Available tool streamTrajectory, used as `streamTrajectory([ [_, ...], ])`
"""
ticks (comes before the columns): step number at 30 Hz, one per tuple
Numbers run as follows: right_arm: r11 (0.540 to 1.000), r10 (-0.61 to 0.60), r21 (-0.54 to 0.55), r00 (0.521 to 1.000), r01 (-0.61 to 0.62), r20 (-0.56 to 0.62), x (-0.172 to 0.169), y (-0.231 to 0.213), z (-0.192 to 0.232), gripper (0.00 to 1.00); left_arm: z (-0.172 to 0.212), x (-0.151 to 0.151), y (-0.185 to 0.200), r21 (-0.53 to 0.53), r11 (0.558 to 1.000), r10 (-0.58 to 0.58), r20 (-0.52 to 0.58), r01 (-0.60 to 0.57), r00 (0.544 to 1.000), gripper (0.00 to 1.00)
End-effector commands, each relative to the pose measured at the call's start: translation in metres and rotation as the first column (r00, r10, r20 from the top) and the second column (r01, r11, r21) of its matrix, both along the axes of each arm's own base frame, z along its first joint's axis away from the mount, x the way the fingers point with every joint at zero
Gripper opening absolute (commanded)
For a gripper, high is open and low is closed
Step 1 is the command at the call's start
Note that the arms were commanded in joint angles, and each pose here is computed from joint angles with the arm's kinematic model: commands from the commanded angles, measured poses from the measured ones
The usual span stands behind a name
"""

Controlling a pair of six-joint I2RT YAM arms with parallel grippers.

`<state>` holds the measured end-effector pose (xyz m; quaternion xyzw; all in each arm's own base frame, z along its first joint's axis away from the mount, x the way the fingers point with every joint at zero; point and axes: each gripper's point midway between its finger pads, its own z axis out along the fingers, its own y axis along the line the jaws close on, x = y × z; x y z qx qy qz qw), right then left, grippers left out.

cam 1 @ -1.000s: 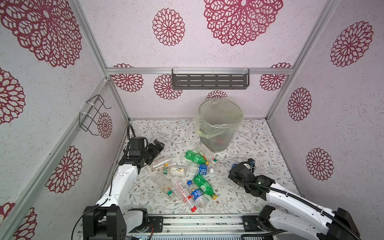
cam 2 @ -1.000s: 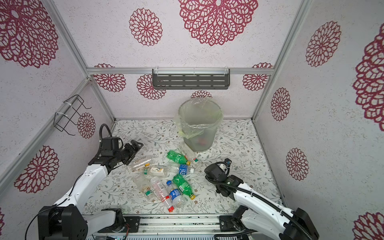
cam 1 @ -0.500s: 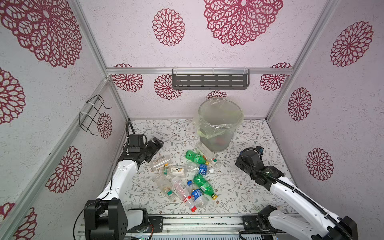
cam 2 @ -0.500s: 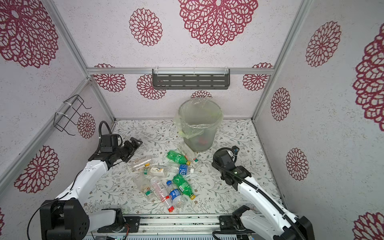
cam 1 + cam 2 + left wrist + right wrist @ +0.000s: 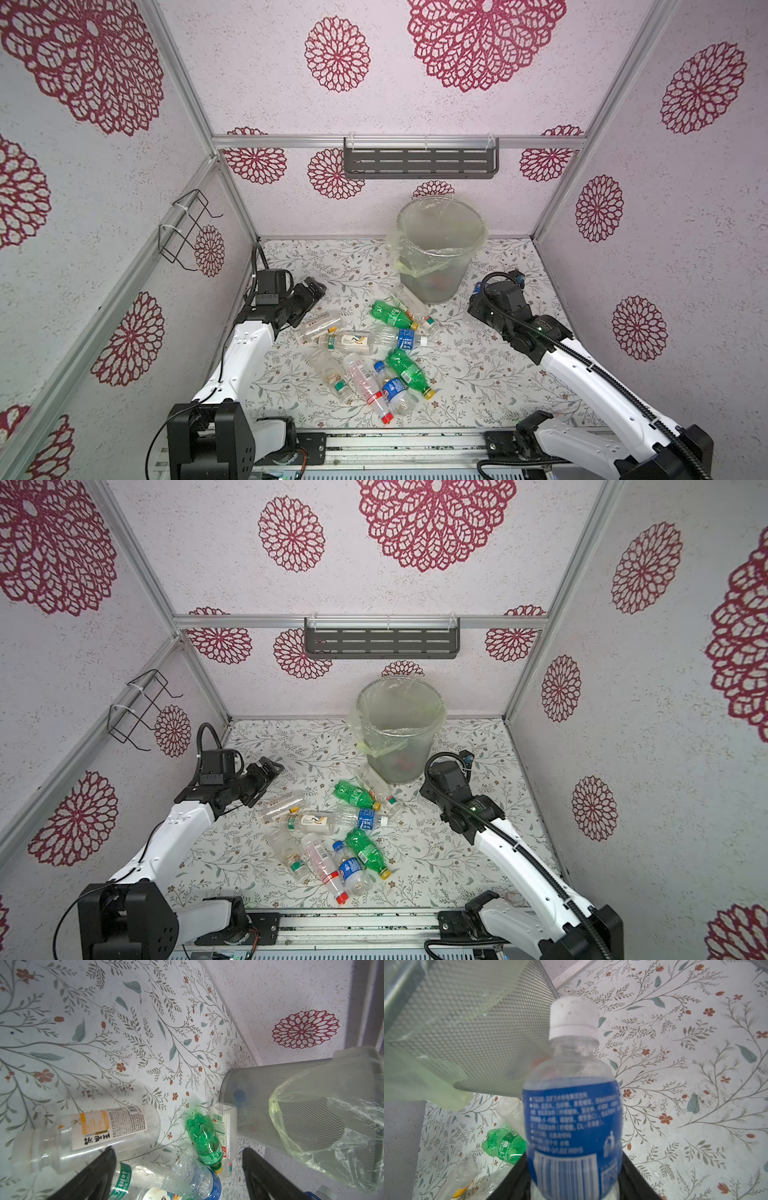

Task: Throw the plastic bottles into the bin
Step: 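Lift the white-capped bottle with the right gripper and carry it over the bin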

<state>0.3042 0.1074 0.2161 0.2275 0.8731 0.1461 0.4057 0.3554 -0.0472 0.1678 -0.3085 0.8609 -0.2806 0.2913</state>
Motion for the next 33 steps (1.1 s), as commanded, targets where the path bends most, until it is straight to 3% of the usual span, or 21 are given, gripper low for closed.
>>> streamTrajectory([
  [1, 1.0, 0.031, -0.002, 0.998, -0.031, 0.05, 0.008, 0.002, 0.021, 0.56, 0.019, 0.002, 0.006, 0.012, 1.0, 0.02, 0.04, -0.02, 0.999, 0.97],
  [20, 0.985, 0.167, 0.006, 0.96, -0.172, 0.226, 0.038, 0.024, 0.122, 0.56, 0.014, -0.007, 0.006, -0.045, 0.996, 0.082, 0.018, -0.081, 0.996, 0.97],
  [33, 0.977, 0.145, 0.085, 0.904, -0.195, 0.402, 0.0, 0.011, 0.133, 0.56, 0.009, -0.008, 0.006, -0.041, 0.996, 0.077, 0.006, -0.077, 0.997, 0.97],
])
